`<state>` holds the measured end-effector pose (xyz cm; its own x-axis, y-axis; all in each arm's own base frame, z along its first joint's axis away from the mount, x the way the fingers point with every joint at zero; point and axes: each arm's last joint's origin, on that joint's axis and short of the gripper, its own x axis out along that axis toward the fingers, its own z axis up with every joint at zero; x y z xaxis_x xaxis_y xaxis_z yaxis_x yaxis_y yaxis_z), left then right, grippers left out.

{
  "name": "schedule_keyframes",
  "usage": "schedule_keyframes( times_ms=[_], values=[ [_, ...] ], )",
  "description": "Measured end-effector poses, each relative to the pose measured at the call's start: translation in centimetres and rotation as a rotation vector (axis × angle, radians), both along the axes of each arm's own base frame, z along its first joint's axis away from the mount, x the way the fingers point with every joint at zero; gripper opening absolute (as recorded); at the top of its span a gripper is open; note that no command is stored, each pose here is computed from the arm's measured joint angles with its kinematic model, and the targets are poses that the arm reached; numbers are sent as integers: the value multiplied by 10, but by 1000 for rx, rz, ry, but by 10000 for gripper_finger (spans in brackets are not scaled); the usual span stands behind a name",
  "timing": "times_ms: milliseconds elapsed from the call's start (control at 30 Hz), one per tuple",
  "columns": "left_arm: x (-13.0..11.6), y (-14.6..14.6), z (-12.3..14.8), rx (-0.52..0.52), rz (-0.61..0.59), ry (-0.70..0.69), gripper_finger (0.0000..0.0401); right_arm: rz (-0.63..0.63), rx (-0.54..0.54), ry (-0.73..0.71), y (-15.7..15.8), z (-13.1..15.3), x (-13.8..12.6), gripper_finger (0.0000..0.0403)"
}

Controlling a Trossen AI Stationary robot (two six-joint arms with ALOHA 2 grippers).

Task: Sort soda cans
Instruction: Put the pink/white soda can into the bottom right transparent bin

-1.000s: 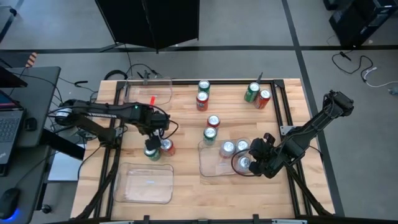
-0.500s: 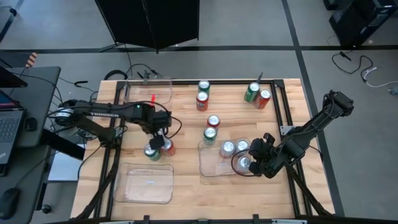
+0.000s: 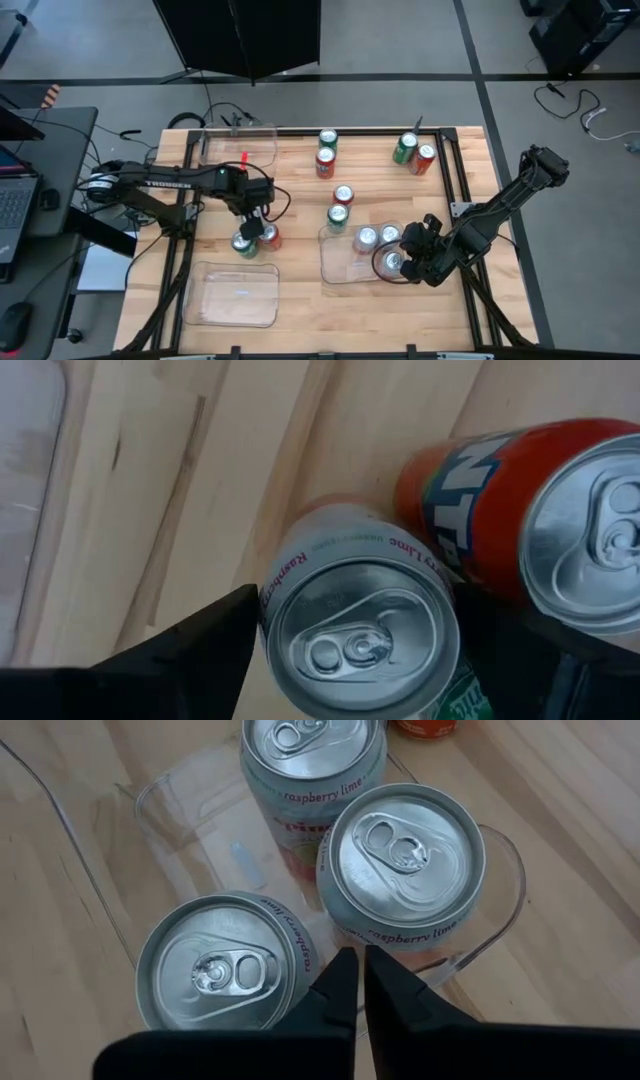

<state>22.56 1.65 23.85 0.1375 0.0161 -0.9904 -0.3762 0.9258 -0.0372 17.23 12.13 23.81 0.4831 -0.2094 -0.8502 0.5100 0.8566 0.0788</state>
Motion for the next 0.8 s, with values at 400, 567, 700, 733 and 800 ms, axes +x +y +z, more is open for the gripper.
schedule_keyframes(
  times_ms=[400,567,700,733,800],
  values=[
    [-1,0,8,9,-56,32,248,10,-2,-3,0,0,1,9],
    [2,2,34,66,-81,13,247,16,-5,-2,0,0,0,7],
    [-2,3,57,121,-84,49,247,33,-13,2,0,0,0,7],
    [-1,3,65,129,-82,30,247,40,-8,4,0,1,0,7],
    [2,4,81,148,-75,-34,247,49,1,0,-1,4,-2,8]
  ],
)
